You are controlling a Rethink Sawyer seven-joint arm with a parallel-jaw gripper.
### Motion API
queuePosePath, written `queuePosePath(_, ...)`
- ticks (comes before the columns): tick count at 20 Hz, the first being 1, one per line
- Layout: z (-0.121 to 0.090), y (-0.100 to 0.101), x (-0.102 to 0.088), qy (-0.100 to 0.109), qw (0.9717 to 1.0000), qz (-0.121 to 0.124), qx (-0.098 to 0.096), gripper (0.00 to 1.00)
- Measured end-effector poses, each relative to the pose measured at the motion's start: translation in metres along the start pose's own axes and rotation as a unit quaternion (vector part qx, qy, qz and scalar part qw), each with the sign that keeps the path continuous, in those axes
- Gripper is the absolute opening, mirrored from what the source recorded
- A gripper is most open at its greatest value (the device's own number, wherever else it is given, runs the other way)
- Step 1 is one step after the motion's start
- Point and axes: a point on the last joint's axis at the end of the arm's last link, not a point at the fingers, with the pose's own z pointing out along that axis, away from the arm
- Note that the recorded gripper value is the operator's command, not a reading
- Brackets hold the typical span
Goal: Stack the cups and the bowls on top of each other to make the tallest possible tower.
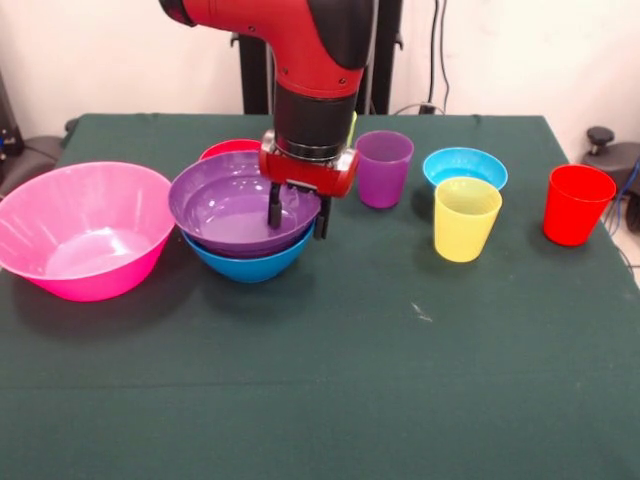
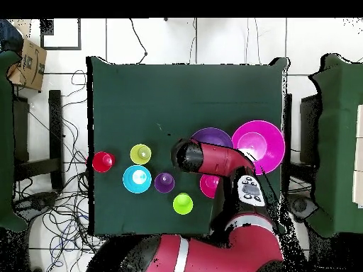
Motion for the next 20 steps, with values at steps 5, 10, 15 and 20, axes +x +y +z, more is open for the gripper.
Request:
queuePosePath(5, -0.017, -0.002, -0.001, -0.002, 1.0000, 0.001, 0.000, 1.00)
queuePosePath(10, -0.035, -0.004, -0.004, -0.004, 1.0000, 0.003, 0.001, 1.00)
queuePosePath(15, -0.054, -0.005, -0.008, -0.003, 1.0000, 0.005, 0.003, 1.00)
queuePosePath(20, -0.064, -0.006, -0.012, -0.008, 0.9999, 0.005, 0.003, 1.00)
